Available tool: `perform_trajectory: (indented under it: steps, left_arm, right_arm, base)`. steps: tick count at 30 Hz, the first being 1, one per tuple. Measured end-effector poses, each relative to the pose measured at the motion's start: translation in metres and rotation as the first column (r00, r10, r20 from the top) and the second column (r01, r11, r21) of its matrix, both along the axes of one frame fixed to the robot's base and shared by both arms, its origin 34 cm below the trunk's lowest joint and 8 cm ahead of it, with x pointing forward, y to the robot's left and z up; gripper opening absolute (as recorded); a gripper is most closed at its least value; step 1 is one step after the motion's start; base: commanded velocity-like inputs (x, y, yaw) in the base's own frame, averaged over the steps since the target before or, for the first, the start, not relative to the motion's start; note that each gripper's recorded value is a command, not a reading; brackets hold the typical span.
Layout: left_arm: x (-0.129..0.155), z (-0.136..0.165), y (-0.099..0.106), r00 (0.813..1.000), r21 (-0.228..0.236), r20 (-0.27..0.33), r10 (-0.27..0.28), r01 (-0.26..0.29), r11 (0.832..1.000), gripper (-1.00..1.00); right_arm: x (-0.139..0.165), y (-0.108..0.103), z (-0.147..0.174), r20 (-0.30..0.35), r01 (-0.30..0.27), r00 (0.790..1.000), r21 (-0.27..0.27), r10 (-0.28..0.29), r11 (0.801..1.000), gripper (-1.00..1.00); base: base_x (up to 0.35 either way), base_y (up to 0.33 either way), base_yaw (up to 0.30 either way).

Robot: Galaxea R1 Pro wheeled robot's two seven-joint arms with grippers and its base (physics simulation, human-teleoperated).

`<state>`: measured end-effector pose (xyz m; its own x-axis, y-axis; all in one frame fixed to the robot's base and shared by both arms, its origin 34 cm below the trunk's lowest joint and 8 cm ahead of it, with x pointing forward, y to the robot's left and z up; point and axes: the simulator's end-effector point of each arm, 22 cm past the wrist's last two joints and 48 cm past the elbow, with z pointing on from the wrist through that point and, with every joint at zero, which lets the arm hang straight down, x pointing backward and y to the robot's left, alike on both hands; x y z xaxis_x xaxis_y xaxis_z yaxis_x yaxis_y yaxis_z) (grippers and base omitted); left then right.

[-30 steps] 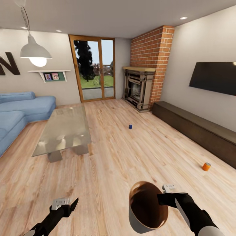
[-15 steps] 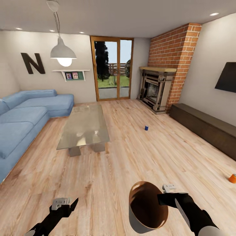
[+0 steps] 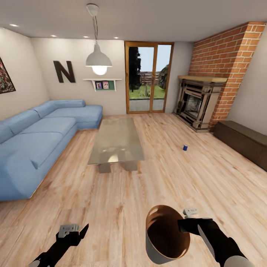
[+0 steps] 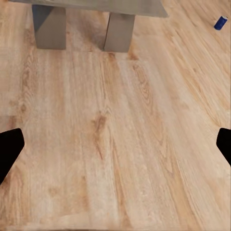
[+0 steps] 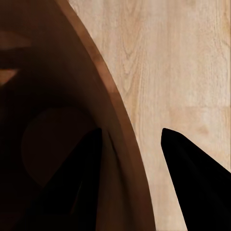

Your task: Put the three can of soda from the living room inside the tash can in the kitchen.

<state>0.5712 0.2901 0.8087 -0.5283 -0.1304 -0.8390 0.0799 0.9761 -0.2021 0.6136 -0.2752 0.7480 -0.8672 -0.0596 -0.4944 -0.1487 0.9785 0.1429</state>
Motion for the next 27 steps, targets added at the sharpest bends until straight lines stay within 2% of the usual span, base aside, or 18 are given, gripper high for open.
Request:
perform_trajectory:
  steps: [3, 7, 17, 27]
  left_arm:
    - [0.0, 0.0, -0.0002, 1.0, 0.001, 0.0, -0.001, 0.001, 1.0, 1.0]
    - [0.0, -0.0001, -0.0013, 1.0, 0.001, 0.0, -0.003, 0.003, 1.0, 1.0]
    - [-0.0001, -0.0002, -0.0019, 1.0, 0.001, 0.0, -0.004, 0.004, 1.0, 1.0]
    - [-0.0001, -0.0002, -0.0019, 1.0, 0.001, 0.0, -0.004, 0.004, 1.0, 1.0]
  right_arm:
    - [0.0, 0.0032, 0.0001, -0.001, 0.002, 1.0, 0.01, -0.002, 1.0, -1.0]
    - [0.0001, 0.0027, 0.0, 0.0, -0.001, 1.0, 0.004, 0.001, 1.0, -1.0]
    - [0.0003, 0.0032, 0.0001, 0.001, -0.001, 1.0, 0.006, 0.001, 1.0, -1.0]
    - [0.0003, 0.0034, 0.0002, 0.002, -0.001, 1.0, 0.006, 0.001, 1.0, -1.0]
  base:
    - [0.0, 0.167, 0.251]
    - [0.0, -0.122, 0.251]
    - [0.0, -0.272, 0.219]
    - [0.0, -0.287, 0.047]
